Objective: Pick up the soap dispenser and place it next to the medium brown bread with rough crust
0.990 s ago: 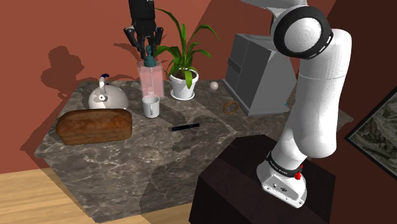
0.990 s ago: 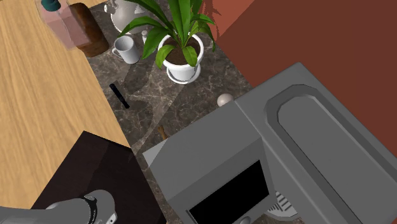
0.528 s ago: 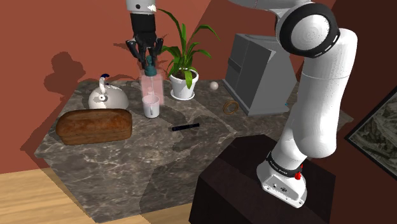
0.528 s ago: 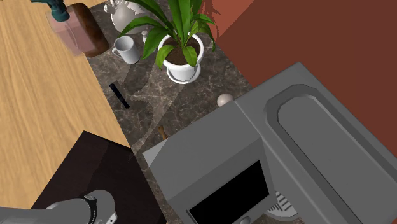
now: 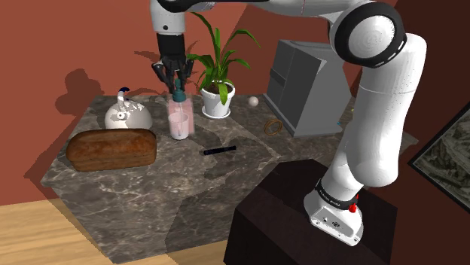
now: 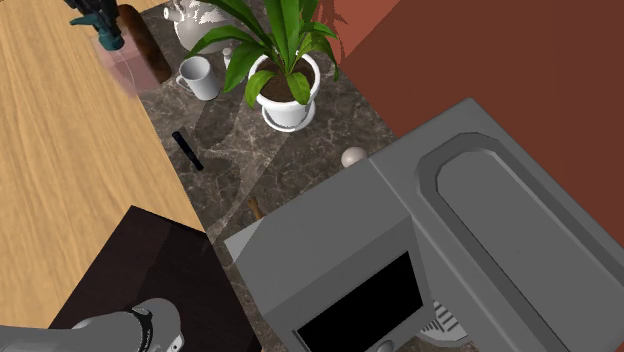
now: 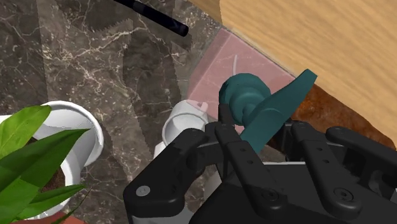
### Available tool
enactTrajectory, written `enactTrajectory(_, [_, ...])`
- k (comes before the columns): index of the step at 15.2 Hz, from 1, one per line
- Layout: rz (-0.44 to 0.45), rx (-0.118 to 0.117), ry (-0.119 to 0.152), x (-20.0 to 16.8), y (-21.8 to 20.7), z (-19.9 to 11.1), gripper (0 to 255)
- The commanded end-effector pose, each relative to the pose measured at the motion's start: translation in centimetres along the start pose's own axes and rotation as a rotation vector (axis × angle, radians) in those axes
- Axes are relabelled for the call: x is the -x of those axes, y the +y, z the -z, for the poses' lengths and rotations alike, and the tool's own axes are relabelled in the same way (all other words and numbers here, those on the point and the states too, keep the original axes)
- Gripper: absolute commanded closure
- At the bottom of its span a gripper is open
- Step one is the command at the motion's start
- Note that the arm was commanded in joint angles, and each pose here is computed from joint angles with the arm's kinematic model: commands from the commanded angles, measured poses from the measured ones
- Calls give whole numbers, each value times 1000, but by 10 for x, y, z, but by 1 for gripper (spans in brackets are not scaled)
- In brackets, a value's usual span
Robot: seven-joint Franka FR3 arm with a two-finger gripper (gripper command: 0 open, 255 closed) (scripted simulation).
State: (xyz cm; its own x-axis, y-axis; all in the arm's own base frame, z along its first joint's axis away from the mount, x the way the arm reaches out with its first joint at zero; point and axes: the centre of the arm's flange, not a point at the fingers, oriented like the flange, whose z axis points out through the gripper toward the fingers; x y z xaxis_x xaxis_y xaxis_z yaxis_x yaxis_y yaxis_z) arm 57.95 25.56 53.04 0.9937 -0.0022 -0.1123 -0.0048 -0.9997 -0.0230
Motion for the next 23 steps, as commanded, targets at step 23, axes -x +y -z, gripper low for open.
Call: enactTrajectory(23, [0, 0, 1, -13, 2, -123, 255])
